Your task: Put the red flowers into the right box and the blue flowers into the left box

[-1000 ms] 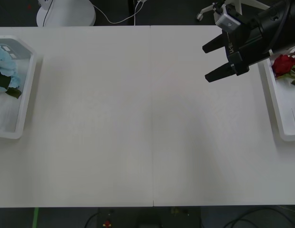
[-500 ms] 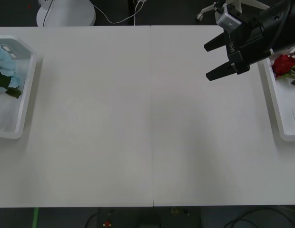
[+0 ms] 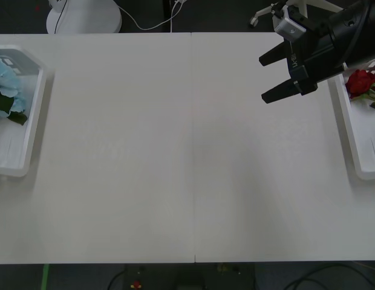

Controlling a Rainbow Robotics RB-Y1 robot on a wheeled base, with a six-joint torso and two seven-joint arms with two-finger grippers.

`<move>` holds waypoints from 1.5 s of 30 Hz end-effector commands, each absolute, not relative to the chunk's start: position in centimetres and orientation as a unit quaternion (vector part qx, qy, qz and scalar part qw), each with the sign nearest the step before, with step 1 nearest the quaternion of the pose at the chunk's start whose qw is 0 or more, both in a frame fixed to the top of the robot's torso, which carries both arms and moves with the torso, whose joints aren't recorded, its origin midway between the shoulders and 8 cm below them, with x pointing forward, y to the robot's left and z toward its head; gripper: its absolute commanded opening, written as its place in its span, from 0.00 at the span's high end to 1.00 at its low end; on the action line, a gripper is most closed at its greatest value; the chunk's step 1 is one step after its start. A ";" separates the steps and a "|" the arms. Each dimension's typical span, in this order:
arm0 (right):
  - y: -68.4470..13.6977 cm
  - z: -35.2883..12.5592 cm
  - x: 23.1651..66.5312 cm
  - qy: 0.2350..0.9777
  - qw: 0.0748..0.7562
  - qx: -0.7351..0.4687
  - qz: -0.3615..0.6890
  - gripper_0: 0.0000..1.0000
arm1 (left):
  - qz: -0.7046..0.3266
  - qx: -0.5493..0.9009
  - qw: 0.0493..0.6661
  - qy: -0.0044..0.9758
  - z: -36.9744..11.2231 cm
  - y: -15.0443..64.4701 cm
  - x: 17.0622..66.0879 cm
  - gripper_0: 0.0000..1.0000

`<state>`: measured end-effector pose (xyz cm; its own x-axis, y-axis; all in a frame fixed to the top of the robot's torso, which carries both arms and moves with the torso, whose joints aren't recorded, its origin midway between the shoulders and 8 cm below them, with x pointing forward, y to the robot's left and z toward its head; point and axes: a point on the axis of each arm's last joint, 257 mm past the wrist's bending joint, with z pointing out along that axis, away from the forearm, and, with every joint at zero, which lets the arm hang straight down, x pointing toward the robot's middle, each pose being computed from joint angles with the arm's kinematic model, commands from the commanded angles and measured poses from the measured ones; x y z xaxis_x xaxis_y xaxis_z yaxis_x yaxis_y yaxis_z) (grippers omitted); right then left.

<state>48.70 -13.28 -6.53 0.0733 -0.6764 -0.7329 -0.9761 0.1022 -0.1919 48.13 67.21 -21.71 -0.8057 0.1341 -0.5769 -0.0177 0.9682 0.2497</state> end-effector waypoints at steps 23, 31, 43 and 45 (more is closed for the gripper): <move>-14.2 -5.7 48.9 0.653 0.367 -0.633 0.194 0.03 | -0.036 0.174 0.352 0.919 -11.1 51.2 51.8 0.00; -14.2 -5.7 48.9 0.653 0.367 -0.633 0.194 0.03 | -0.023 0.273 0.387 0.880 -6.9 44.9 50.6 0.00; -14.2 -5.7 48.9 0.653 0.367 -0.633 0.194 0.03 | -0.097 0.327 0.432 0.835 -6.4 33.1 48.4 0.00; -14.2 -5.7 48.9 0.653 0.367 -0.633 0.194 0.03 | -0.143 0.325 0.437 0.826 -6.3 30.3 48.1 0.00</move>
